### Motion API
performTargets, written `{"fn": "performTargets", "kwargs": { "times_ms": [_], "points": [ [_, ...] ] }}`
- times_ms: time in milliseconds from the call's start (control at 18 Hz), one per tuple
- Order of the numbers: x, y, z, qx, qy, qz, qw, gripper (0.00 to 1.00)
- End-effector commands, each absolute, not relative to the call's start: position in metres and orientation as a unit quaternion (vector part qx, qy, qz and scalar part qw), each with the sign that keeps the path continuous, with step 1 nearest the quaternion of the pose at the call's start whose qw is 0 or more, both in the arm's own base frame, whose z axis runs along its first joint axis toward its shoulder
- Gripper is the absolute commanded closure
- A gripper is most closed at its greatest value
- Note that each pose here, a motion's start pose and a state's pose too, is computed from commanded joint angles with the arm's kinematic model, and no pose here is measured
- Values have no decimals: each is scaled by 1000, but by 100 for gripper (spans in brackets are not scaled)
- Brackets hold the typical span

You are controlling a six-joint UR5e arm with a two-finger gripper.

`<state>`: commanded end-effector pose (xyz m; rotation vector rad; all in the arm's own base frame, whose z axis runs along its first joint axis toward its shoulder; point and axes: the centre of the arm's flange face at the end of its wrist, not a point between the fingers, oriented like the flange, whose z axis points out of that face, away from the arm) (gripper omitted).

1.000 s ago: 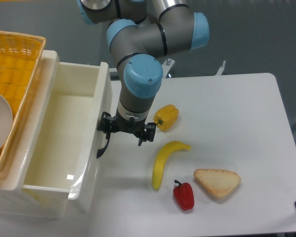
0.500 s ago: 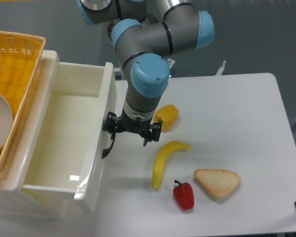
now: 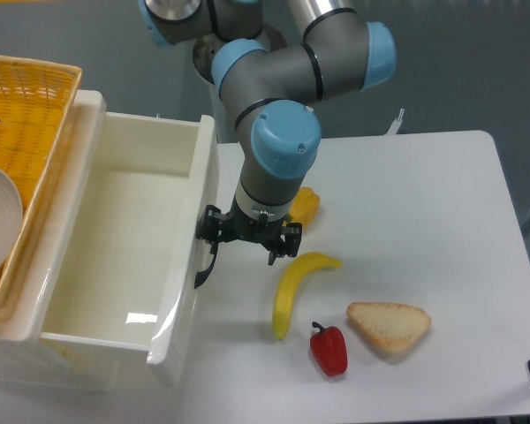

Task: Slide open the top white drawer

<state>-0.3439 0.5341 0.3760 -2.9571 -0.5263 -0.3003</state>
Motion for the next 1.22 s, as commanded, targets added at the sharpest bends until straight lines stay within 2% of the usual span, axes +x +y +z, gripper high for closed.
{"fn": "performTargets", "kwargs": {
  "times_ms": [500, 1222],
  "points": [
    [-355, 527, 377, -976, -180, -100, 64, 0],
    [-364, 521, 375, -967, -195, -135, 89, 0]
  ]
}}
